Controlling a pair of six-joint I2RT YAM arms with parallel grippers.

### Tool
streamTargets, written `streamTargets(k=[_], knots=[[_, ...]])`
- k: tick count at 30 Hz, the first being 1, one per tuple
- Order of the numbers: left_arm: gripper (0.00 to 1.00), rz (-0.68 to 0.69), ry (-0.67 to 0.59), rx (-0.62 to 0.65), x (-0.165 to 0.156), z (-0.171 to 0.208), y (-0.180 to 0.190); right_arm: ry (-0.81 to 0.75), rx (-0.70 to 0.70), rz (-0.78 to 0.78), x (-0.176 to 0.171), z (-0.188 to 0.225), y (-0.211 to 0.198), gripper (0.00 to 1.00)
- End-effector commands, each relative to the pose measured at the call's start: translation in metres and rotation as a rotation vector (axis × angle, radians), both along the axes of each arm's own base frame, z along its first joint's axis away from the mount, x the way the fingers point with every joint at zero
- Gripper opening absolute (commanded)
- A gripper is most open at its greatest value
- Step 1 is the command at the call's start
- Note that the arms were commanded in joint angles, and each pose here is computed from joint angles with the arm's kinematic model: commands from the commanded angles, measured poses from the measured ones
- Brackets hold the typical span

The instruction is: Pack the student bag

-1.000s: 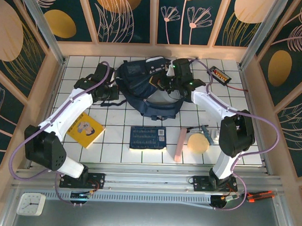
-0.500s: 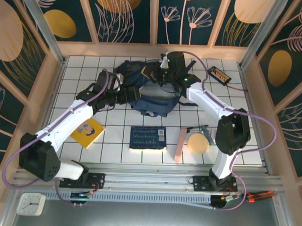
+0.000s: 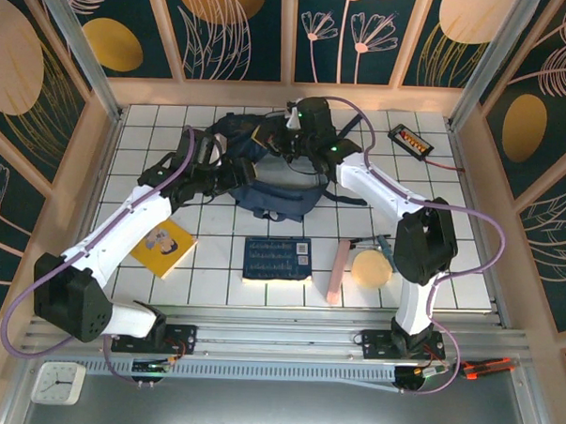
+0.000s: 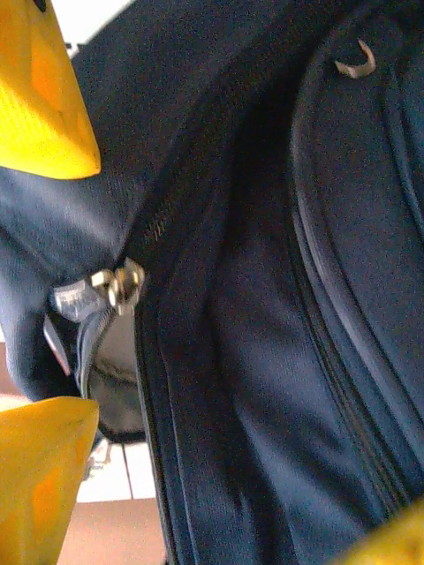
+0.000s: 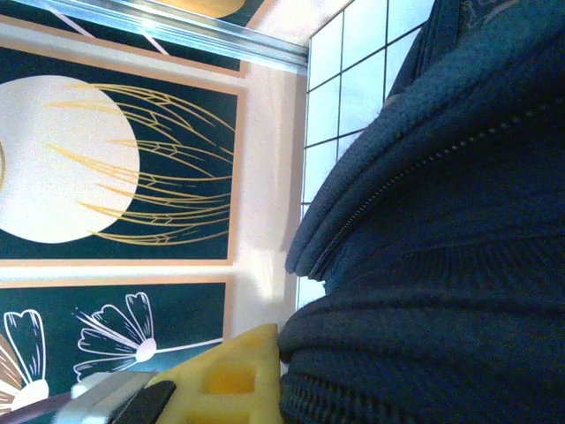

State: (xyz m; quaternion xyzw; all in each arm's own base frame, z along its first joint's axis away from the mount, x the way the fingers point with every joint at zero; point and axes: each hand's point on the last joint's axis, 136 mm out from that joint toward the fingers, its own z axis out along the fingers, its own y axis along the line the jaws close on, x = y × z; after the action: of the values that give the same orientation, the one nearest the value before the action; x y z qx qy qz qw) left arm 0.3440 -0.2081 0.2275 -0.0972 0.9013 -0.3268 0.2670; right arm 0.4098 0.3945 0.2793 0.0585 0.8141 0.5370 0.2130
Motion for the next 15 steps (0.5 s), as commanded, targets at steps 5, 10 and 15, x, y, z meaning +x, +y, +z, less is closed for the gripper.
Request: streamTargets(k=[5,10,15], knots=[[0.63,-0.04,0.024,-0.077,-0.001,0.02,-0.015,-0.126,0.095,0.019,-0.002,0.05,0.018,0.0],[0.63,-0.036,0.072,-0.041,-0.006,0.002,-0.011,-0.127,0.096,0.017,-0.001,0.051,0.019,0.0],[0.64,-0.014,0.091,-0.036,-0.01,-0.008,-0.007,-0.132,0.095,0.019,0.0,0.054,0.019,0.0]])
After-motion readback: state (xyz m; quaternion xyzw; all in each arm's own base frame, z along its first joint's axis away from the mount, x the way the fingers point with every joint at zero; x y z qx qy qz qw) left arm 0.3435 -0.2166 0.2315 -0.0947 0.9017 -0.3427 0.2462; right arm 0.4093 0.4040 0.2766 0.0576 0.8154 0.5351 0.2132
